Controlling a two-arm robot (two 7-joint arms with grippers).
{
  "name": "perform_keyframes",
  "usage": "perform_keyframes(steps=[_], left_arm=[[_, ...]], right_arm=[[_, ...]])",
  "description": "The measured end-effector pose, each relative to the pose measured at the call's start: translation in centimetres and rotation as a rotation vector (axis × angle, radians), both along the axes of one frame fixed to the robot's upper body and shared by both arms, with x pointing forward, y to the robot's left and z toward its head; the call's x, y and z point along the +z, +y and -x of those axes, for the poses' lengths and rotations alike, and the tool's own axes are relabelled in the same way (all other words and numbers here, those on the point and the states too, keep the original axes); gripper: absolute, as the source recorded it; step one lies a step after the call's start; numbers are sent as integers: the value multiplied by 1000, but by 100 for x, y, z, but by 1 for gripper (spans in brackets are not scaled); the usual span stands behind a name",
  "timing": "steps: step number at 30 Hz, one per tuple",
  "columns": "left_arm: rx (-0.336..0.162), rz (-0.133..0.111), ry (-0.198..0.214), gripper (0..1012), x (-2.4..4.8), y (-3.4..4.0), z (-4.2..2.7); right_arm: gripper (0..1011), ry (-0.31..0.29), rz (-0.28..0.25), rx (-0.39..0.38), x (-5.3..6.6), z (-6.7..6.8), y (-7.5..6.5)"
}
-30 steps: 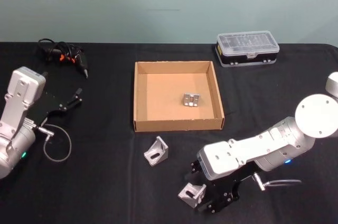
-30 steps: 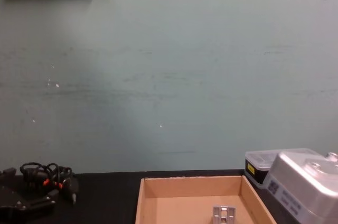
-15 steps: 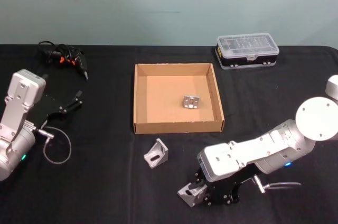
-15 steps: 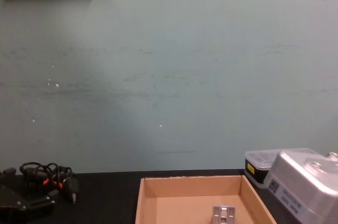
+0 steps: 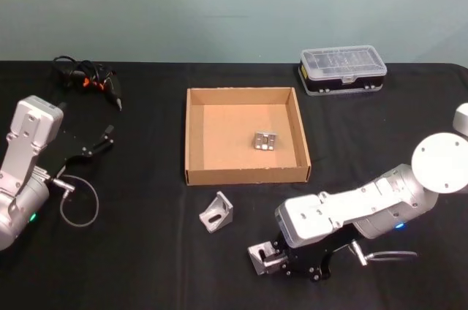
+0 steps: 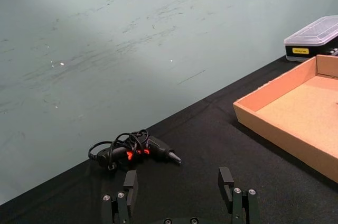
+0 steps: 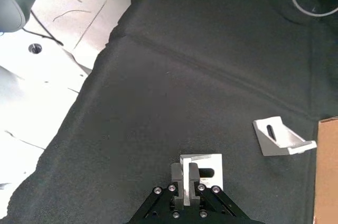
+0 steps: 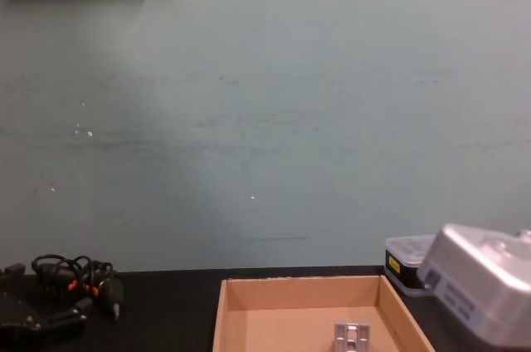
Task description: Use one hand to pick up the angle iron from the table and place it into the box.
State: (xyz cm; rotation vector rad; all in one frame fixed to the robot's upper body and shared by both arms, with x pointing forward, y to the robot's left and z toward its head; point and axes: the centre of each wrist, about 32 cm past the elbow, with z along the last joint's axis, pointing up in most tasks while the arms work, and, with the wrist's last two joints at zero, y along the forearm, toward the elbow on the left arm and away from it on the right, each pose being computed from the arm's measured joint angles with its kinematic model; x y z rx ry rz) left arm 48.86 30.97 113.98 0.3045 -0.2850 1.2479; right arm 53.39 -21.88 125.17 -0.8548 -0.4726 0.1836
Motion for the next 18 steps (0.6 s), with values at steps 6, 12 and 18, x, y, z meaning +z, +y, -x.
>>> perform_keyframes(steps=[6, 12, 18], left_arm=[[0, 0, 0, 1000, 0, 0, 0], [0, 0, 0, 1000, 0, 0, 0], [0, 0, 0, 1000, 0, 0, 0]], right_arm=[[58, -11, -63, -42, 58, 16, -41], [58, -40, -173, -162, 123, 27, -110], [58, -69, -270, -307, 137, 1, -148]])
